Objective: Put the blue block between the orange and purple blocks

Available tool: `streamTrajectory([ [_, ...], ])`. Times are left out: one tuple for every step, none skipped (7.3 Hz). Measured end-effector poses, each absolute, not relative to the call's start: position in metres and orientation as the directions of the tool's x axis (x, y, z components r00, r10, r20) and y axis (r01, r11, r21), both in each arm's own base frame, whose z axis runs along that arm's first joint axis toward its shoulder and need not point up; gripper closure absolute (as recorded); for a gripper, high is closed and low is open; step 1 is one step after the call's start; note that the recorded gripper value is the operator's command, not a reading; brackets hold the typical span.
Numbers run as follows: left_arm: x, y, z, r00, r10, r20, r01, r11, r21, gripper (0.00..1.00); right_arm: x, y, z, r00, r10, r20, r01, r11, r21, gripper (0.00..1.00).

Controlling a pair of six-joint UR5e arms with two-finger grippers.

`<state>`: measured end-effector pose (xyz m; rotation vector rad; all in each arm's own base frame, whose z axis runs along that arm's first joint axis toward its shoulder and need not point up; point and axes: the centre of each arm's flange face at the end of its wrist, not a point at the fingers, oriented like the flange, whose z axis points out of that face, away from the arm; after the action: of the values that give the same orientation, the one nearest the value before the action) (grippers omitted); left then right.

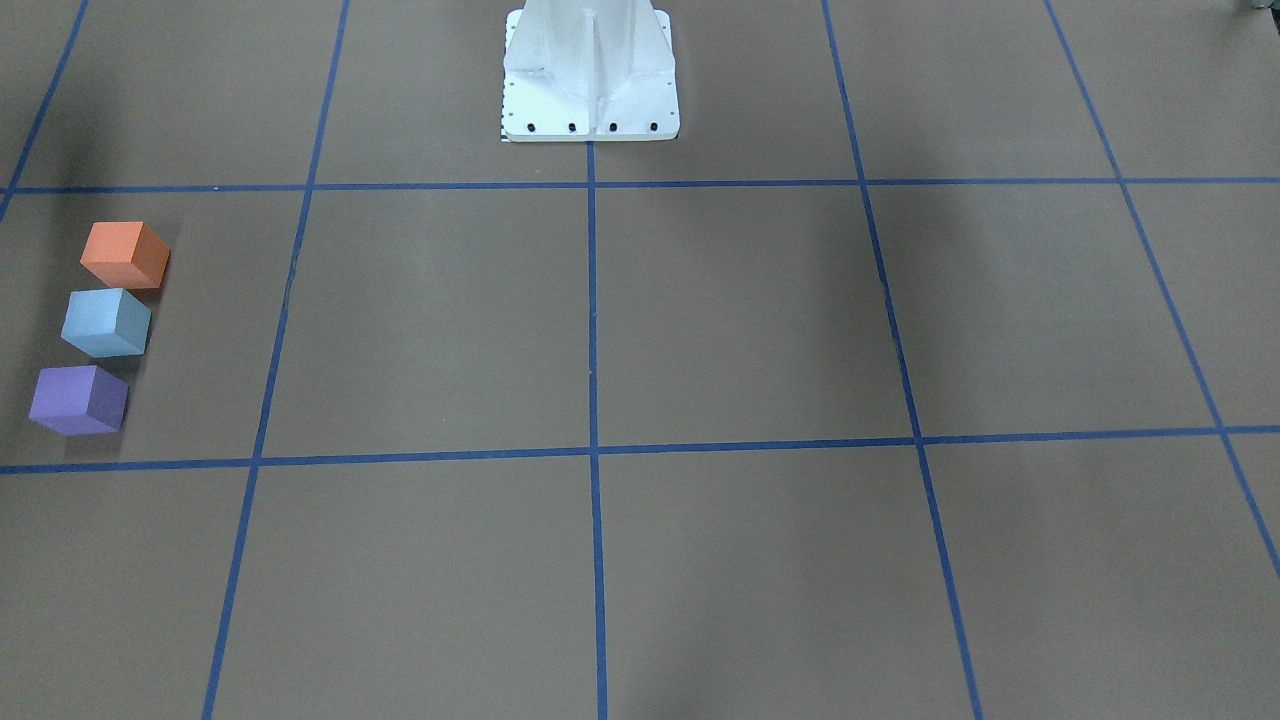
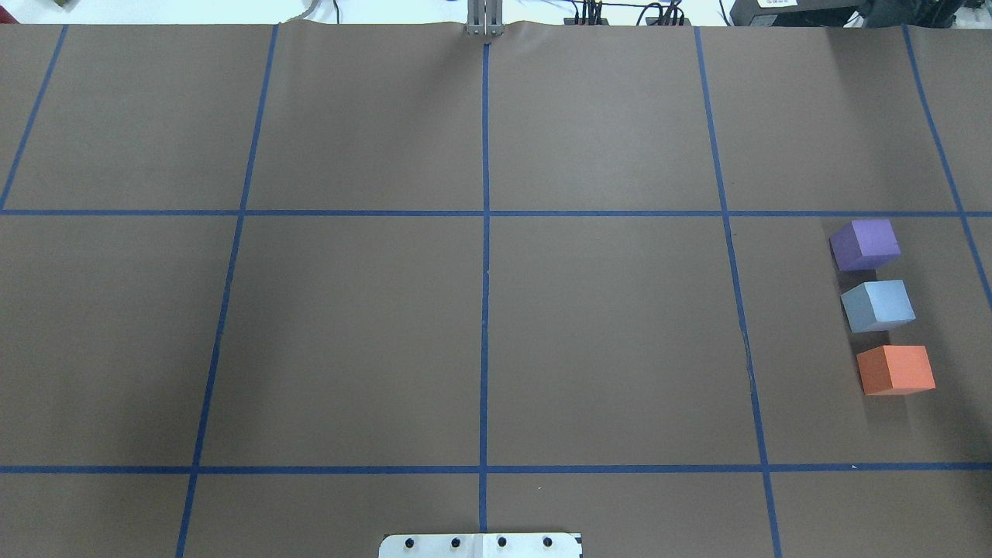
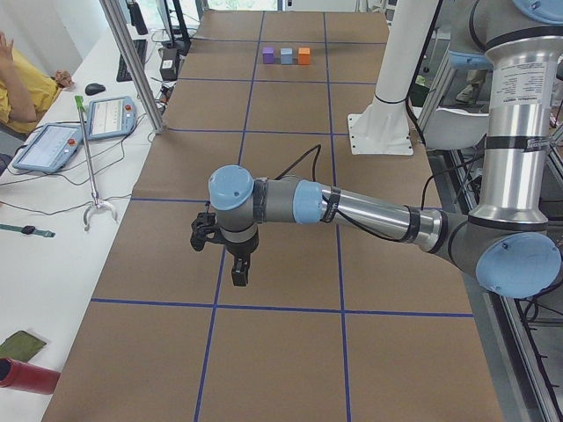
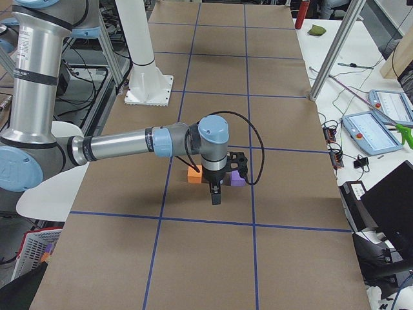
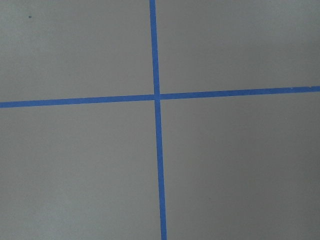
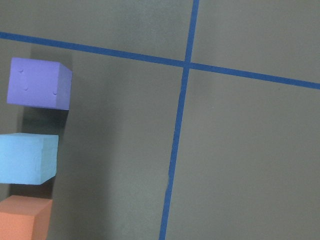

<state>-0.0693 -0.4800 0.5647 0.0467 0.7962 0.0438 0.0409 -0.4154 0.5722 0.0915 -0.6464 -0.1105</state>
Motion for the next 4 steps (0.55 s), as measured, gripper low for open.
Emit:
streamTrajectory([
  [-0.069, -0.479, 0.566, 0.700, 0.057, -0.712, -0.022, 0.998, 0.058, 0.00, 0.041, -0.418, 0.570, 0.793, -0.136, 0.593, 0.076, 0.989, 0.125, 0.00],
  [-0.069, -0.479, 0.571, 0.701, 0.054, -0.711, -0.024, 0.998, 0.052, 0.00, 0.040, -0.421, 0.569, 0.791, -0.140, 0.595, 0.077, 0.989, 0.130, 0.00],
  [-0.069, -0.479, 0.580, 0.702, 0.048, -0.711, -0.026, 0.999, 0.042, 0.00, 0.039, -0.422, 0.568, 0.788, -0.141, 0.599, 0.077, 0.988, 0.131, 0.00],
  [-0.069, -0.479, 0.588, 0.703, 0.048, -0.710, -0.028, 0.999, 0.040, 0.00, 0.039, -0.422, 0.569, 0.785, -0.141, 0.603, 0.078, 0.989, 0.130, 0.00],
])
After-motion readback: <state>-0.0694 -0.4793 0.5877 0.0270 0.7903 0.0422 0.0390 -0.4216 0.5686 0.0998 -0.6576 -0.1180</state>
